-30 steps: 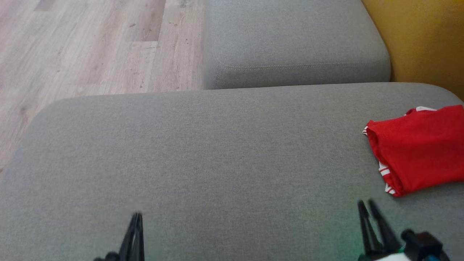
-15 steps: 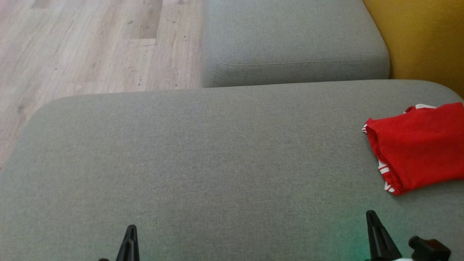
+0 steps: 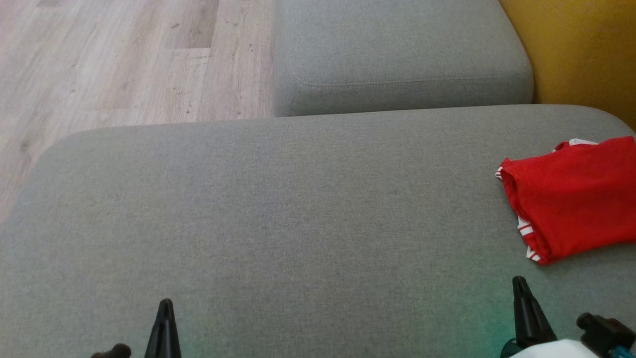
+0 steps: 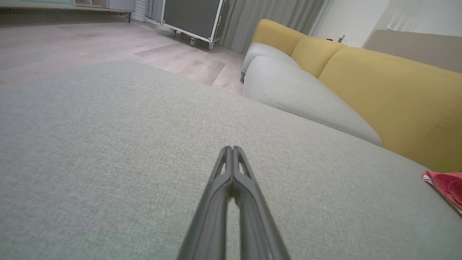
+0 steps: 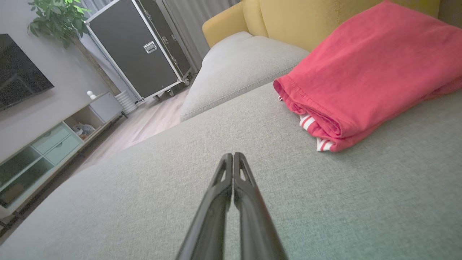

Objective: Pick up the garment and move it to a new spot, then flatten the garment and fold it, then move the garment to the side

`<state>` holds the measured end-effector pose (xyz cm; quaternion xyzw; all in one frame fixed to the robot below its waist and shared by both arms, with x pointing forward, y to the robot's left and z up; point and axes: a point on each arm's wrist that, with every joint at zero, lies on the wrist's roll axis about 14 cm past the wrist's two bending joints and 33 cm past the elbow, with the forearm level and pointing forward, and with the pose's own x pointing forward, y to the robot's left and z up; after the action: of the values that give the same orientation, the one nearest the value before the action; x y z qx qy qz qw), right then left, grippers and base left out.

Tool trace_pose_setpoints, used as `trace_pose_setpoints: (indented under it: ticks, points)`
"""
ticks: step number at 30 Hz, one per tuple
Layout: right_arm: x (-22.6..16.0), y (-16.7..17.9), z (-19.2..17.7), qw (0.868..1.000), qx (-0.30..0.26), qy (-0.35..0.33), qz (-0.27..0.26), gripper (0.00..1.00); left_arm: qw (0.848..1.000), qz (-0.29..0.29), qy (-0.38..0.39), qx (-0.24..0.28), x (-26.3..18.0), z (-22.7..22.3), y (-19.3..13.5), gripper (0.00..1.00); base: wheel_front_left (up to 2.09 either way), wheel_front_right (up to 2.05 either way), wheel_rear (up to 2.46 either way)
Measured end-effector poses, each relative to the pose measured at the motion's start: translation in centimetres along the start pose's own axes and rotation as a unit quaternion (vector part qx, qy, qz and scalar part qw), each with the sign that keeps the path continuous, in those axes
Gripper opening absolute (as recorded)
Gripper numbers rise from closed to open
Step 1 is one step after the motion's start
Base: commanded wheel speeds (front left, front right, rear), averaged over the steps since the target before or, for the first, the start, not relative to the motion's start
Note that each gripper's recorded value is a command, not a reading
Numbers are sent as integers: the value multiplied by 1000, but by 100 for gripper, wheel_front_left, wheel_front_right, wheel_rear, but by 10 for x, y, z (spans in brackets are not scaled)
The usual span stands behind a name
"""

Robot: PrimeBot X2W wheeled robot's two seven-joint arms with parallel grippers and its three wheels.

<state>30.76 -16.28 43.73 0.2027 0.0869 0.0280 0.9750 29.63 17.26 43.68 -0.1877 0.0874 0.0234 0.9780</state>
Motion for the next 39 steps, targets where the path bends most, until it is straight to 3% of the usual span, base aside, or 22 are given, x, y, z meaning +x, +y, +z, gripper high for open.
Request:
trace_pose_setpoints:
  ticks: [20, 39]
  points:
    - [12, -8, 11, 993, 115, -8, -21, 0, 993, 12, 8, -117, 14, 6, 5, 0, 0, 0, 0]
    - [21, -17, 21, 972, 230, -18, -36, 0, 972, 11, 13, -235, 27, 13, 6, 0, 0, 0, 0]
